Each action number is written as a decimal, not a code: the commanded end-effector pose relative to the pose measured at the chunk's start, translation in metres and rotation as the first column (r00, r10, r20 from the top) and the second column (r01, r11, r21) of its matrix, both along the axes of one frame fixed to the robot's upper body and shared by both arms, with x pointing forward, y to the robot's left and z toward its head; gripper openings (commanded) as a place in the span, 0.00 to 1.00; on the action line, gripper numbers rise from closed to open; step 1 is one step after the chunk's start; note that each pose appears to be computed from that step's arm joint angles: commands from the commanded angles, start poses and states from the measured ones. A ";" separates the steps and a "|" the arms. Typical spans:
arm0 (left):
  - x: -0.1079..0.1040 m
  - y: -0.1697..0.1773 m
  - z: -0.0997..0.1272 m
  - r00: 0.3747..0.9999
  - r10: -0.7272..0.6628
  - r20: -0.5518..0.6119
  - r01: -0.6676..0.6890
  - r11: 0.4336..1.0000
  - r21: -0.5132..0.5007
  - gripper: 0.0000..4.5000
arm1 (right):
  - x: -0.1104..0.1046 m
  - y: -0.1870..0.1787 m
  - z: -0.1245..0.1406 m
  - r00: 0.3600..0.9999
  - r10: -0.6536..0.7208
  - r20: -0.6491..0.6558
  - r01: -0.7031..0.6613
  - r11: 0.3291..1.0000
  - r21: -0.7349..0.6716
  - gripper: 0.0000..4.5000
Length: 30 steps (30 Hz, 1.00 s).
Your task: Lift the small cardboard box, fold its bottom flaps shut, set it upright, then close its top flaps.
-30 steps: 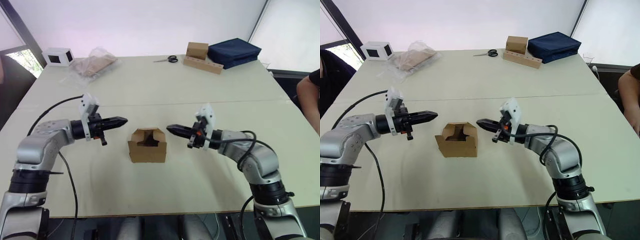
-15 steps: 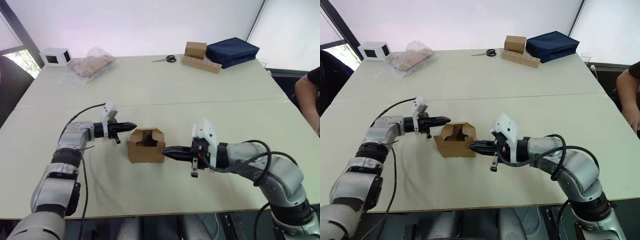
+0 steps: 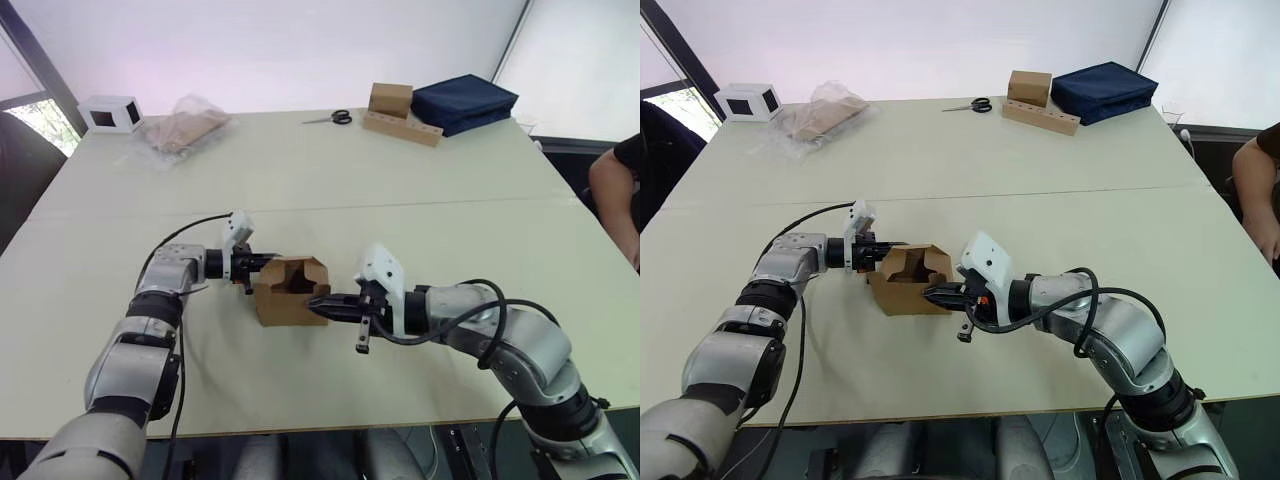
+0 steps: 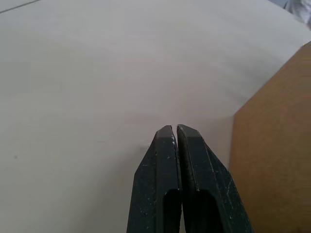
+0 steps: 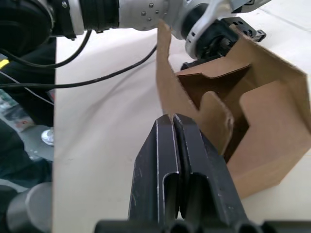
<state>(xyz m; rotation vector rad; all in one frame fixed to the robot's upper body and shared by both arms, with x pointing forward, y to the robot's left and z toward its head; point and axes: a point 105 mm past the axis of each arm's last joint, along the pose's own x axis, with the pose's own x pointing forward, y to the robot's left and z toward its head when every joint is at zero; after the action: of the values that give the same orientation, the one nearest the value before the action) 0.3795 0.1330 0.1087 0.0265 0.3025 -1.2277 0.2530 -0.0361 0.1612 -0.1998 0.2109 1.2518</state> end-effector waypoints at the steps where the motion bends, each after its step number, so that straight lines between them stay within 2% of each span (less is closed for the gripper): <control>1: 0.004 0.003 0.018 0.999 -0.015 0.040 0.015 1.000 -0.003 0.02 | 0.001 0.007 0.010 0.999 0.014 0.052 -0.015 1.000 0.017 0.00; 6: 0.002 0.001 0.027 0.998 -0.042 0.039 0.042 0.999 -0.019 0.02 | 0.003 0.012 0.011 0.998 0.015 0.061 -0.015 1.000 0.009 0.00; 19: -0.008 -0.009 0.029 0.993 -0.114 0.023 0.114 0.993 -0.035 0.02 | 0.008 0.017 0.006 0.999 -0.001 0.045 0.002 1.000 -0.017 0.00; 25: -0.011 -0.009 0.026 0.993 -0.117 0.020 0.118 0.993 -0.032 0.02 | 0.017 0.022 0.007 0.999 -0.038 0.001 0.038 0.998 0.047 0.00; 30: -0.012 -0.010 0.027 0.992 -0.121 0.022 0.122 0.992 -0.035 0.02 | 0.013 0.025 0.010 1.000 -0.014 -0.005 0.014 0.998 0.057 0.00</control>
<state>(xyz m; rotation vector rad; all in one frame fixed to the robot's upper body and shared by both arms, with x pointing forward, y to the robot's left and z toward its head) 0.3676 0.1230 0.1252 0.0209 0.3069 -1.3385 0.2691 -0.0134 0.1582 -0.1480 0.2311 1.2209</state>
